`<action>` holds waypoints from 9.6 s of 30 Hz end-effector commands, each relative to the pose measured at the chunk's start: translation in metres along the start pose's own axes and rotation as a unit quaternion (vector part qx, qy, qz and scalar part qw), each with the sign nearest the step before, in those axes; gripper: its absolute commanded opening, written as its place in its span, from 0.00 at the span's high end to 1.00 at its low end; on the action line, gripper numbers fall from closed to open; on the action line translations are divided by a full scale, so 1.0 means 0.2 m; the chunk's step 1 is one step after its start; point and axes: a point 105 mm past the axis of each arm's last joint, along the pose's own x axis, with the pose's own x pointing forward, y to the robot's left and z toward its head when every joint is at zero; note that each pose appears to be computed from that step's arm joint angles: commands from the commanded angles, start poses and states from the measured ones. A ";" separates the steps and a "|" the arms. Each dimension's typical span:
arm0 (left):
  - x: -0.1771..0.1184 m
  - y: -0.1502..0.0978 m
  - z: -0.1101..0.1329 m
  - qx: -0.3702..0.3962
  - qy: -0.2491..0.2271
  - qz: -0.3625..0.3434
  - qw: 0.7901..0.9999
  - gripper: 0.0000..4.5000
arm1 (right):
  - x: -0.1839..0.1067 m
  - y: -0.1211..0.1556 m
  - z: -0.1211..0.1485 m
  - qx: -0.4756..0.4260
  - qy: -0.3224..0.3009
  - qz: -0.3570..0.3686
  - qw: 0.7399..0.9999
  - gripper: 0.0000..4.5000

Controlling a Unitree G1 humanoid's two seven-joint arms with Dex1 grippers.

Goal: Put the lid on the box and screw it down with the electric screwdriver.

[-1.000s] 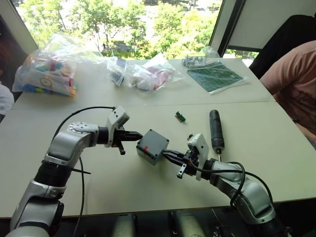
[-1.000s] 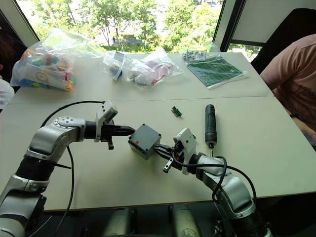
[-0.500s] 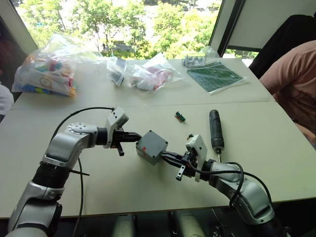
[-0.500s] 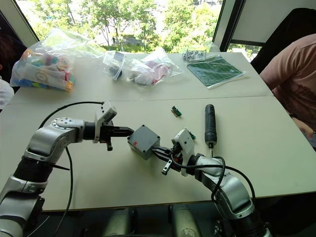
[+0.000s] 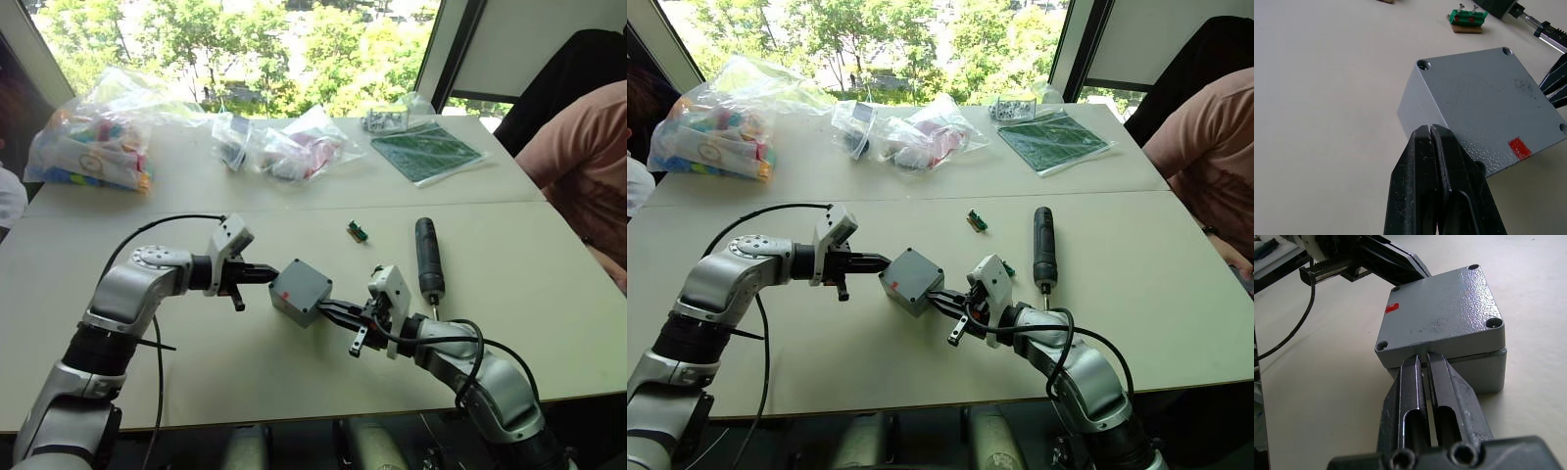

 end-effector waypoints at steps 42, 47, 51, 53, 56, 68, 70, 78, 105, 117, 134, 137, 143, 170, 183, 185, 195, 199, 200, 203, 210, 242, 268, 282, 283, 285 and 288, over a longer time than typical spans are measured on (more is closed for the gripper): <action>0.08 -0.13 -0.07 0.025 0.019 -0.017 0.999 1.00 | 0.03 -0.14 -0.04 -0.064 0.049 -0.008 0.997 0.97; 0.08 -0.15 -0.07 0.019 0.016 -0.015 1.000 1.00 | 0.04 -0.17 -0.03 -0.076 0.052 -0.004 0.996 0.97; 0.08 -0.15 -0.08 0.012 0.014 -0.012 1.000 1.00 | 0.04 -0.19 -0.03 -0.081 0.053 -0.005 0.995 0.97; 0.08 -0.16 -0.08 0.010 0.014 -0.011 1.000 1.00 | 0.05 -0.19 -0.03 -0.082 0.054 -0.005 0.995 0.97; 0.08 -0.16 -0.09 0.009 0.013 -0.014 1.000 1.00 | 0.05 -0.19 -0.03 -0.082 0.053 -0.004 0.995 0.97; -0.04 -0.07 -0.05 -0.004 -0.008 0.028 1.000 1.00 | -0.05 -0.21 0.00 -0.071 0.039 -0.050 0.995 0.97; -0.13 -0.02 0.06 -0.011 -0.069 0.060 0.996 1.00 | -0.14 -0.24 0.06 -0.056 0.022 -0.090 0.994 0.97; -0.25 -0.12 0.27 -0.010 -0.143 0.009 0.990 1.00 | -0.39 -0.36 0.06 -0.045 0.045 -0.185 0.981 0.97; -0.13 -0.28 0.21 0.095 -0.067 -0.031 0.993 1.00 | -0.28 -0.52 0.05 -0.072 0.107 -0.183 0.975 0.74; -0.11 -0.28 0.21 0.100 -0.069 -0.030 0.992 1.00 | -0.29 -0.55 0.04 -0.079 0.132 -0.200 0.968 0.74; -0.09 -0.27 0.20 0.106 -0.070 -0.026 0.992 1.00 | -0.28 -0.54 0.05 -0.060 0.122 -0.201 0.970 0.89; -0.09 -0.27 0.19 0.106 -0.068 -0.025 0.992 1.00 | -0.28 -0.54 0.05 -0.059 0.121 -0.200 0.970 0.99; -0.09 -0.27 0.18 0.106 -0.063 -0.025 0.992 1.00 | -0.28 -0.54 0.05 -0.059 0.118 -0.203 0.970 0.99; -0.26 -0.20 0.05 0.065 -0.029 0.013 0.997 1.00 | 0.03 -0.19 0.31 -0.072 -0.019 -0.029 0.997 0.99; -0.25 -0.23 0.04 0.060 -0.036 0.021 0.997 1.00 | 0.04 -0.22 0.26 -0.075 -0.002 -0.028 0.997 0.99; -0.25 -0.23 0.04 0.060 -0.037 0.019 0.997 1.00 | 0.03 -0.22 0.26 -0.075 0.000 -0.030 0.997 0.99; -0.22 -0.25 0.06 0.065 -0.039 0.010 0.997 1.00 | 0.05 -0.23 0.22 -0.076 0.009 -0.034 0.996 0.99; -0.22 -0.24 0.07 0.066 -0.039 0.009 0.997 1.00 | 0.05 -0.21 0.21 -0.074 0.013 -0.028 0.997 0.99; -0.22 -0.24 0.07 0.066 -0.039 0.009 0.997 1.00 | 0.06 -0.21 0.21 -0.074 0.013 -0.027 0.997 0.99; -0.21 -0.25 0.07 0.068 -0.038 0.009 0.997 1.00 | 0.06 -0.21 0.21 -0.075 0.014 -0.026 0.997 0.99; -0.20 -0.25 0.07 0.066 -0.042 0.007 0.997 1.00 | 0.08 -0.23 0.24 -0.082 0.010 -0.029 0.996 0.64; -0.13 -0.46 0.22 0.234 -0.041 -0.080 0.968 1.00 | -0.62 -0.78 0.23 0.240 0.334 -0.273 0.870 0.01; -0.10 -0.53 0.15 0.173 -0.075 -0.005 0.982 1.00 | -0.61 -0.80 -0.05 0.291 0.467 -0.263 0.792 0.60; -0.23 -0.26 0.25 0.078 -0.131 -0.022 0.988 1.00 | -0.54 -1.04 1.13 0.186 -0.208 -0.279 0.919 0.60; -0.22 -0.24 0.25 0.073 -0.127 -0.027 0.989 1.00 | -0.56 -0.98 1.20 0.168 -0.280 -0.260 0.909 0.60; -0.20 -0.22 0.25 0.067 -0.118 -0.035 0.990 1.00 | -0.55 -0.85 1.23 0.171 -0.349 -0.205 0.898 0.60; -0.17 -0.21 0.24 0.071 -0.095 -0.047 0.992 1.00 | -0.45 -0.62 1.19 0.154 -0.382 -0.118 0.904 0.60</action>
